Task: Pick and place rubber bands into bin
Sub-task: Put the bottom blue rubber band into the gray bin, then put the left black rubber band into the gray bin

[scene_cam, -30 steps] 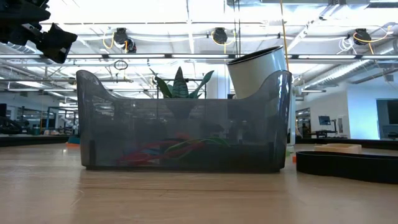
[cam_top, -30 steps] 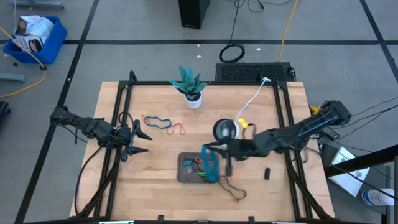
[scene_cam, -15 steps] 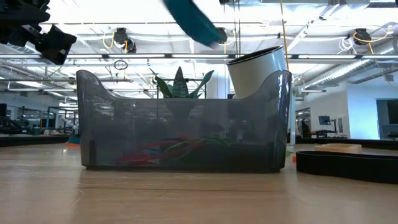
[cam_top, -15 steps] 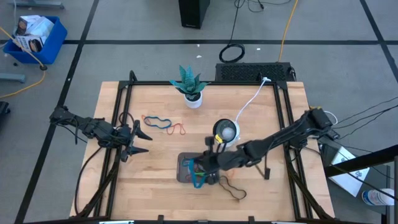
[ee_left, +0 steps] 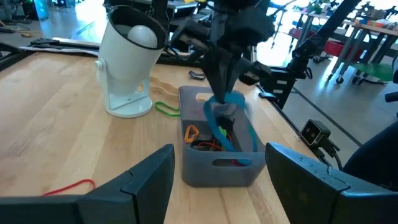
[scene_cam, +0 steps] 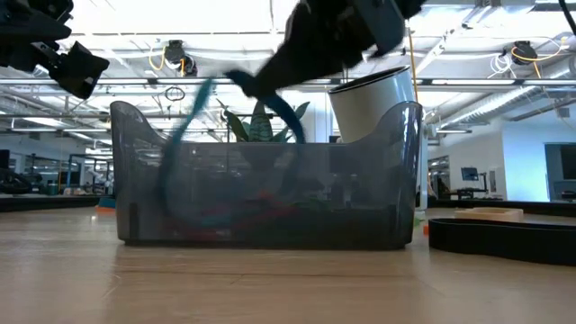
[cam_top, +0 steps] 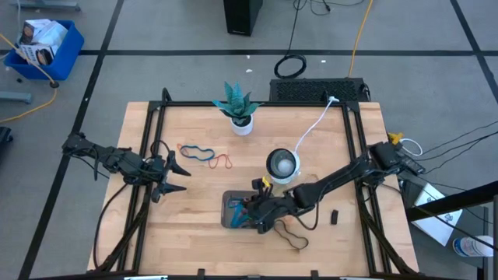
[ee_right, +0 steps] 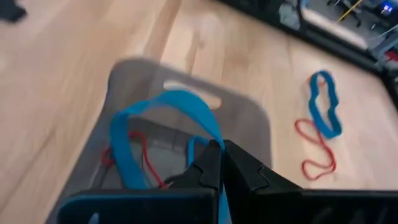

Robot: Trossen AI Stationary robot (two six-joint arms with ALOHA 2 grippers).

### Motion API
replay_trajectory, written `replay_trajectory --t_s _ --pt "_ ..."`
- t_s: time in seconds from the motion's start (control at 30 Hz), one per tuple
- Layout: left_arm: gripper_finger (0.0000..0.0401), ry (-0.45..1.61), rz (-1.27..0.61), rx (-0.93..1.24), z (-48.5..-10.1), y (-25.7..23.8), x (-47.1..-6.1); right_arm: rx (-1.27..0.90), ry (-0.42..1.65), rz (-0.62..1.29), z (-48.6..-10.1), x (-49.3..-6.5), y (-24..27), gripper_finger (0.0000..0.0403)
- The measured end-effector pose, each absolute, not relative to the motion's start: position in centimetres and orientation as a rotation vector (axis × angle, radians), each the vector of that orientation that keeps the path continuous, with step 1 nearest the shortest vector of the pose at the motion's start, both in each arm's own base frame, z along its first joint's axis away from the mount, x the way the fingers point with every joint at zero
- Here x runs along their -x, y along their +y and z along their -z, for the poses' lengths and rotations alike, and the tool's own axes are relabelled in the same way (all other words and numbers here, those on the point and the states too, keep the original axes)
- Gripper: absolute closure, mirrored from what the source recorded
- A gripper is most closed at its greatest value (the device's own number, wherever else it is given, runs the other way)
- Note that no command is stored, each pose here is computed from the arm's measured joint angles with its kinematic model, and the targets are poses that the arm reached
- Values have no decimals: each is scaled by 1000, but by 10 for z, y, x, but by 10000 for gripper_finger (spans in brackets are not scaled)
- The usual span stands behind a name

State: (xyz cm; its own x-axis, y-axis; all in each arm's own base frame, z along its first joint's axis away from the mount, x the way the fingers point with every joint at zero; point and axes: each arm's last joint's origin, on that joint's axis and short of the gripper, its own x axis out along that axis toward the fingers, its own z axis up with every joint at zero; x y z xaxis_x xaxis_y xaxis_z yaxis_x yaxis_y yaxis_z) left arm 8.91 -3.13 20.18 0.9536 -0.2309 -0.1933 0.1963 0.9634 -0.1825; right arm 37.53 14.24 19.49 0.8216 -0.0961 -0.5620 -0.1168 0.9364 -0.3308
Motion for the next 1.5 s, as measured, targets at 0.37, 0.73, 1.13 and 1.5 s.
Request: replay_trajectory --t_s 0.37,0.73,1.13,1.5 --pt "144 222 217 158 -201 -31 -89 334 690 -50 -175 -376 144 388" --pt "143 247 214 154 -199 -31 -88 335 691 -50 -176 -376 144 345" --pt "144 248 214 152 -199 -31 -88 308 688 -36 -182 -374 142 261" --pt "144 247 214 154 -199 -31 -88 226 556 -31 -272 -335 125 234"
